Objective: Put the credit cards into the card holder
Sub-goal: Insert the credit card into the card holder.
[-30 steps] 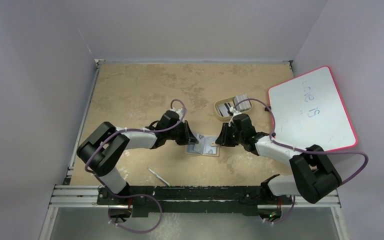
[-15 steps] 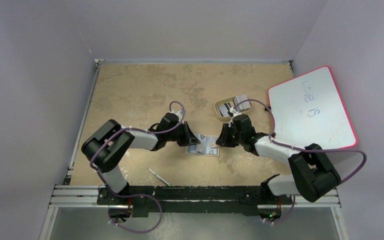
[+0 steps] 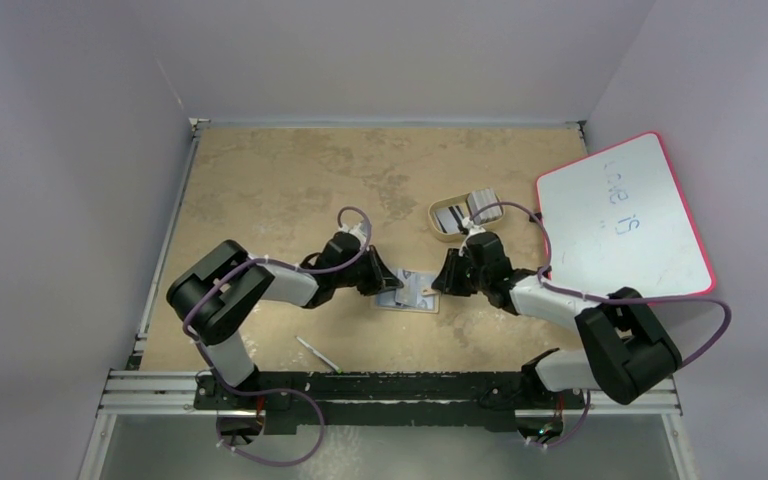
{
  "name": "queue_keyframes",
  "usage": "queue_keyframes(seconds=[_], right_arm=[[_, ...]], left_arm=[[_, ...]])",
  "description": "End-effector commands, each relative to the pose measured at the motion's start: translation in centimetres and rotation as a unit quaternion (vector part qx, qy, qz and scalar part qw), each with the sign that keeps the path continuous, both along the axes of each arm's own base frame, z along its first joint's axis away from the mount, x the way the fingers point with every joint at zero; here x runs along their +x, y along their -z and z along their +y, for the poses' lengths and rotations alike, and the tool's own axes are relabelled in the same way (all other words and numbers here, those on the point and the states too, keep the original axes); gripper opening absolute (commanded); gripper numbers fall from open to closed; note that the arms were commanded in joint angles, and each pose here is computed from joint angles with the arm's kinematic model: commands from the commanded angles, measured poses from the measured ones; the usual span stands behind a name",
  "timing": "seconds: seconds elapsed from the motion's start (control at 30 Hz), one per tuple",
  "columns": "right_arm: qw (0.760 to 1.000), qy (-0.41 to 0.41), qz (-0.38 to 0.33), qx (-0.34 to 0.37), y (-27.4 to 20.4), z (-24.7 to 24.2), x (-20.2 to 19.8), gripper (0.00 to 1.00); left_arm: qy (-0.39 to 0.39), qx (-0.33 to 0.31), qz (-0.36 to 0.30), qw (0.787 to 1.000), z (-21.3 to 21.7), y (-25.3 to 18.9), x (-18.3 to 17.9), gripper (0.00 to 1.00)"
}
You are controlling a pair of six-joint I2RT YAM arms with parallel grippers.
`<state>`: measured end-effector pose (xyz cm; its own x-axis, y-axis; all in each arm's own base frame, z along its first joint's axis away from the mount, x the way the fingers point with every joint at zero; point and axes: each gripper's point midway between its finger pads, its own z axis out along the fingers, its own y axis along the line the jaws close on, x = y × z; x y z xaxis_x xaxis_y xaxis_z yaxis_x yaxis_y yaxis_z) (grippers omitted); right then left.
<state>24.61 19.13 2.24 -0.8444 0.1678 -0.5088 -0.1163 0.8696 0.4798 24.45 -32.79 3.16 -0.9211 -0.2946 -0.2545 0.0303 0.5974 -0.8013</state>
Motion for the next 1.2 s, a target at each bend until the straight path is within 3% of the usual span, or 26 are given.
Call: queue_keyframes(seconds=[0.0, 0.1, 0.3, 0.43, 0.67, 0.93, 1.17], right_arm=[[1.000, 0.016, -0.008, 0.015, -0.2, 0.2, 0.1, 0.29], [0.999, 0.023, -0.012, 0.019, -0.4, 0.1, 0.2, 0.29], [0.999, 0.025, -0.007, 0.021, -1.3, 0.1, 0.2, 0.30], [0.998, 0.039, -0.030, 0.025, -3.2, -0.4, 0.3, 0.33], [0.999, 0.033, -0.021, 0.033, -2.5, -0.1, -0.2, 0.33], [0.999, 0.031, -0.013, 0.039, -1.5, 0.1, -0.4, 0.41], [0.998, 0.027, -0.007, 0.059, -0.9, 0.6, -0.9, 0.37]], left_arm=[[-0.020, -0.002, -0.012, 1.000, -0.5, -0.1, 0.1, 0.00], [-0.022, 0.007, -0.009, 1.000, -0.6, 0.3, 0.0, 0.01], [-0.027, 0.052, -0.016, 0.998, 0.1, -0.2, 0.6, 0.24], [-0.036, 0.082, -0.023, 0.996, 0.8, -0.9, 1.0, 0.33], [-0.032, 0.100, -0.024, 0.994, 0.2, -1.0, 1.2, 0.37], [-0.025, 0.102, -0.022, 0.994, -0.4, -0.6, 0.7, 0.38], [-0.014, 0.098, -0.030, 0.995, -2.0, -1.1, 0.7, 0.36]])
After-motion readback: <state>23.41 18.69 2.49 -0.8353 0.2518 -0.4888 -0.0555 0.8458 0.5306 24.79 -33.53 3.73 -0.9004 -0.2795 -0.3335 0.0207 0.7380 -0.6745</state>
